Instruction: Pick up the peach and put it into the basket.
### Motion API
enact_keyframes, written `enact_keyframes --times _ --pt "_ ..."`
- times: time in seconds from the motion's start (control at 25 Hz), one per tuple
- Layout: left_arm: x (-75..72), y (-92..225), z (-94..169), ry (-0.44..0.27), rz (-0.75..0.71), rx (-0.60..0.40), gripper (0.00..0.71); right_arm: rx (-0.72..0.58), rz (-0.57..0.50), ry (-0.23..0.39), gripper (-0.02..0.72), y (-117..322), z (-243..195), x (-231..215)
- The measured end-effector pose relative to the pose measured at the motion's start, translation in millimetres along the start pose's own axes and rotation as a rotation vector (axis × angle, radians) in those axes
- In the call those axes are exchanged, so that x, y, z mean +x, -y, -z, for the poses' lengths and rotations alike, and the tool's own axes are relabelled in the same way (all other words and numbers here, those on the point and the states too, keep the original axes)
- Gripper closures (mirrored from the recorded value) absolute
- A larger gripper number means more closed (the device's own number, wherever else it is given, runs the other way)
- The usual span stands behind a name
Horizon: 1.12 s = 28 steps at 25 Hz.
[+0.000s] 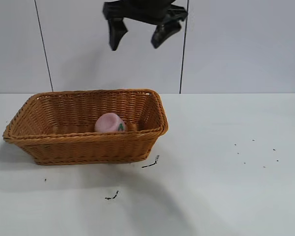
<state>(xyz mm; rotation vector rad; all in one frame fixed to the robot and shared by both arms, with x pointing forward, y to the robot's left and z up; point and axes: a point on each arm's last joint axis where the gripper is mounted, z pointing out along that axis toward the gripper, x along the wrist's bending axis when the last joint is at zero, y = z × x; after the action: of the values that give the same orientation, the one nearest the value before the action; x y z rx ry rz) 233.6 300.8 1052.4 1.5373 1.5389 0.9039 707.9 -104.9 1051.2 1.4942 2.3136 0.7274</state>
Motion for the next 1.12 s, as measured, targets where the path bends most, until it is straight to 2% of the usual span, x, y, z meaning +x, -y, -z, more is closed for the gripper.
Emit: enact_keyframes --times 0.24,0.44,0.68,0.88,1.0,1.12 --pt "0.0 0 0 0.000 0.000 0.000 0.017 0.025 -0.169 0.126 0.015 14 11 -106" --pt "0.0 0 0 0.000 0.000 0.000 0.017 0.087 -0.254 0.174 0.008 31 20 -152" --pt "0.0 0 0 0.000 0.000 0.000 0.017 0.177 -0.261 0.200 0.008 42 24 -161" --pt "0.0 0 0 0.000 0.000 0.000 0.017 0.176 -0.267 0.216 0.008 41 28 -161" --pt "0.0 0 0 0.000 0.000 0.000 0.017 0.167 -0.290 0.220 0.008 44 50 -155" --pt "0.0 0 0 0.000 0.000 0.000 0.017 0.170 -0.301 0.222 0.008 58 92 -141"
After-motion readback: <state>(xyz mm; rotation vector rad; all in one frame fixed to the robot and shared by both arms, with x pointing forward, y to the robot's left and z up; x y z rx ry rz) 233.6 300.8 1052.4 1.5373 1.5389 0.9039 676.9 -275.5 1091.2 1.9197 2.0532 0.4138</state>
